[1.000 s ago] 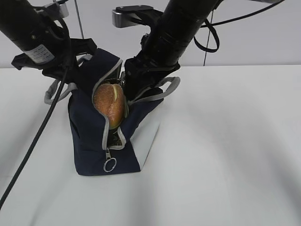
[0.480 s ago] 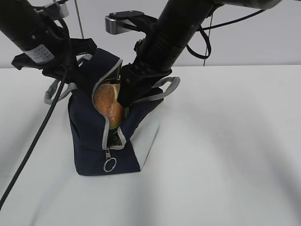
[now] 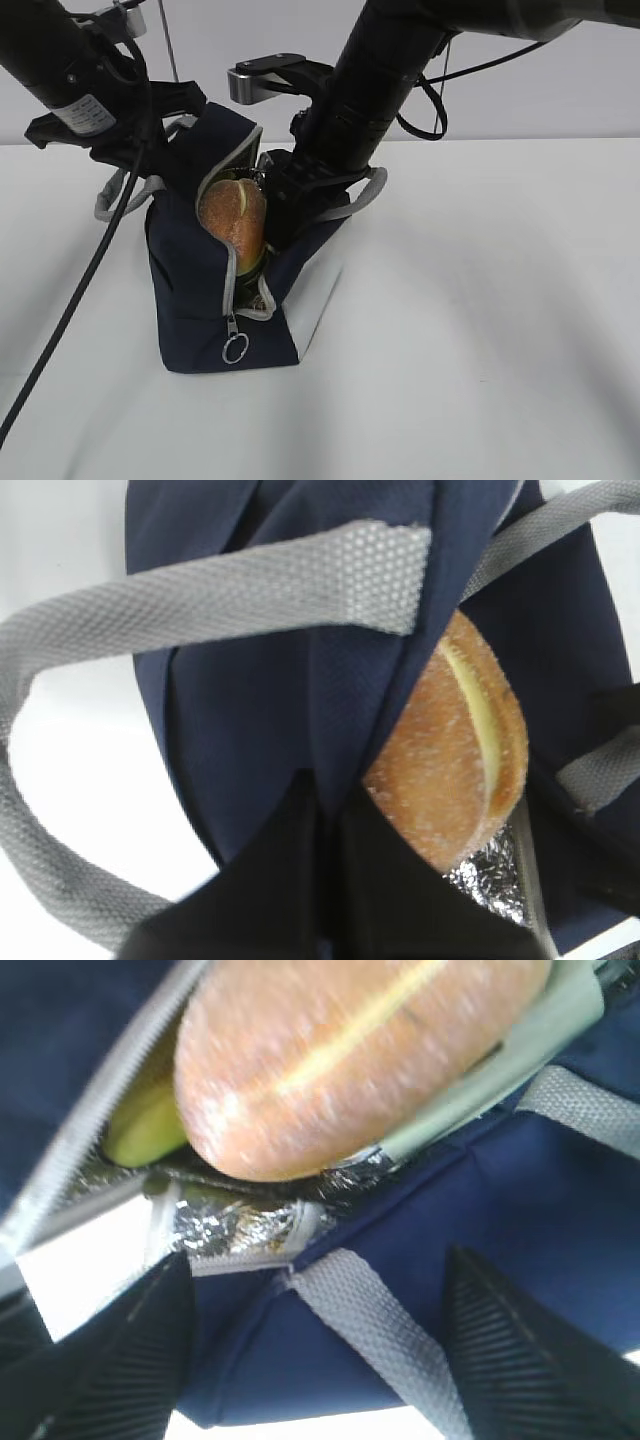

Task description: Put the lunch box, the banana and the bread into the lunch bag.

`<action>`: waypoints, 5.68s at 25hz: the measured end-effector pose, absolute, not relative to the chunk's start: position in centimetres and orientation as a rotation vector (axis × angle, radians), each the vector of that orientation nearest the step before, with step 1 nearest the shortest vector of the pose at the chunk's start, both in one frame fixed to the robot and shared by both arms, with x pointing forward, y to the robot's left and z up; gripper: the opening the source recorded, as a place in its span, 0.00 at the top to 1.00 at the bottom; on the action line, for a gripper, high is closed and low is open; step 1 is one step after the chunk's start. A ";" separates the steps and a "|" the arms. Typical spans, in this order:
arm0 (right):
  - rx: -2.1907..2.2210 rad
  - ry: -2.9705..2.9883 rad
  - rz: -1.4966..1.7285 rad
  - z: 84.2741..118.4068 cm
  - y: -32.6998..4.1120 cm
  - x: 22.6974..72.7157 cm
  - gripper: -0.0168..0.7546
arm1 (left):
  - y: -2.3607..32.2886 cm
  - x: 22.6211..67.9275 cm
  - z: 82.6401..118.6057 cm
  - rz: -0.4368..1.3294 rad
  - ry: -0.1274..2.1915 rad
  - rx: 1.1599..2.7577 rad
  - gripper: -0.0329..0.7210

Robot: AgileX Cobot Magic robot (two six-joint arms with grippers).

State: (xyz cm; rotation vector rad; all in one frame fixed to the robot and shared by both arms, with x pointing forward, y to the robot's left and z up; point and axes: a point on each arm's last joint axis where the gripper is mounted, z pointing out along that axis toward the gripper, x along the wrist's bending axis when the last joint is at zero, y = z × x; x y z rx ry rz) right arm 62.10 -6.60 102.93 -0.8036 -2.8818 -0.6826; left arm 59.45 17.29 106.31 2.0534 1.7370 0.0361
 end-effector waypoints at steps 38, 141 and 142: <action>-1.380 -2.775 -0.685 106.8 -7.2 63.7 0.81 | 17.2 59.4 106.3 0.018 1.739 2.044 0.96; -1.573 -2.714 -0.956 108.9 -12.1 55.2 0.96 | 9.1 61.8 107.1 -0.139 1.420 2.095 0.96; -1.576 -2.707 -0.958 108.5 -12.2 55.1 0.96 | 8.8 61.7 107.0 -0.137 1.411 2.107 0.96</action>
